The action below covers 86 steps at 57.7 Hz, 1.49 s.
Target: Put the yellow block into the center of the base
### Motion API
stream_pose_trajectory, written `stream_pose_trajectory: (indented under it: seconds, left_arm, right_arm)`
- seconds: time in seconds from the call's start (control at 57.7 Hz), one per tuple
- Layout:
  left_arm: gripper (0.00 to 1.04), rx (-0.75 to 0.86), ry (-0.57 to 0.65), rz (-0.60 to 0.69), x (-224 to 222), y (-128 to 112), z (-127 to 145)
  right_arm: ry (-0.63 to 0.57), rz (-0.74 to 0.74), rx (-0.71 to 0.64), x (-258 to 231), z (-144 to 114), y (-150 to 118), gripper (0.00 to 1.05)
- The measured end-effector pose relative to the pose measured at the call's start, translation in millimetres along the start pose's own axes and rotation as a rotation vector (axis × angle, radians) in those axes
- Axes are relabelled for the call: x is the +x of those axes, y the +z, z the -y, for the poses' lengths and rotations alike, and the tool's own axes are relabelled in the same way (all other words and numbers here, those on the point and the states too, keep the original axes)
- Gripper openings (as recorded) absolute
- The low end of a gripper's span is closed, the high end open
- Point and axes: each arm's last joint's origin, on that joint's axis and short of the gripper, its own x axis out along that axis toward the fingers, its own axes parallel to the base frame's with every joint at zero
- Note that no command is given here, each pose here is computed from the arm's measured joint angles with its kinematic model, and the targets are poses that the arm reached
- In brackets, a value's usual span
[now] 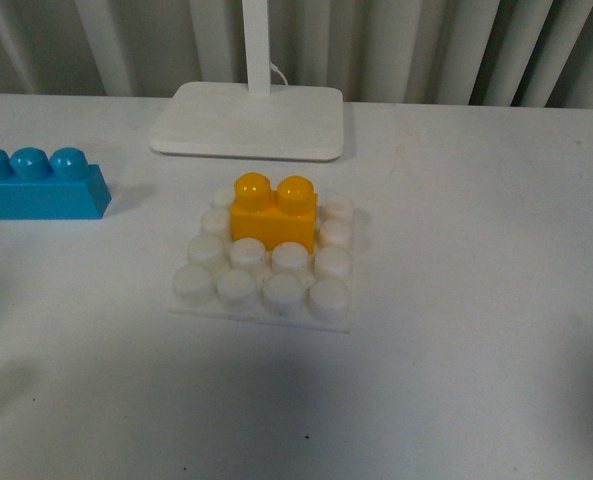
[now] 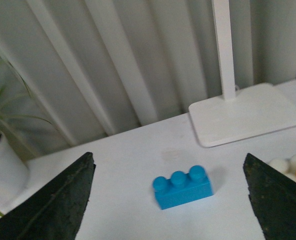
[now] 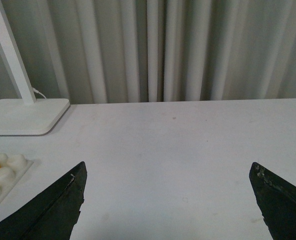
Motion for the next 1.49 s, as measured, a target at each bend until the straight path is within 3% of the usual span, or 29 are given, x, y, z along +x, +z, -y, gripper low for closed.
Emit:
stream_pose_trajectory:
  seconds: [0.139, 0.329, 0.434, 1.162, 1.491]
  left_arm:
    - [0.58, -0.274, 0.013, -0.008, -9, -24, 1]
    - [0.24, -0.332, -0.019, -0.005, -18, -45, 0]
    - [0.04, -0.34, 0.021, -0.005, -22, -54, -5]
    - [0.04, -0.351, 0.015, 0.005, -39, -83, 6]
    - [0.04, -0.351, 0.015, 0.007, -51, -85, 7]
  right_arm:
    - [0.0, 0.0, 0.0, 0, 0, 0, 0.96]
    - [0.0, 0.0, 0.0, 0, 0, 0, 0.96]
    - [0.0, 0.0, 0.0, 0, 0, 0, 0.96]
    - [0.0, 0.0, 0.0, 0, 0, 0, 0.96]
    - [0.0, 0.0, 0.0, 0, 0, 0, 0.96]
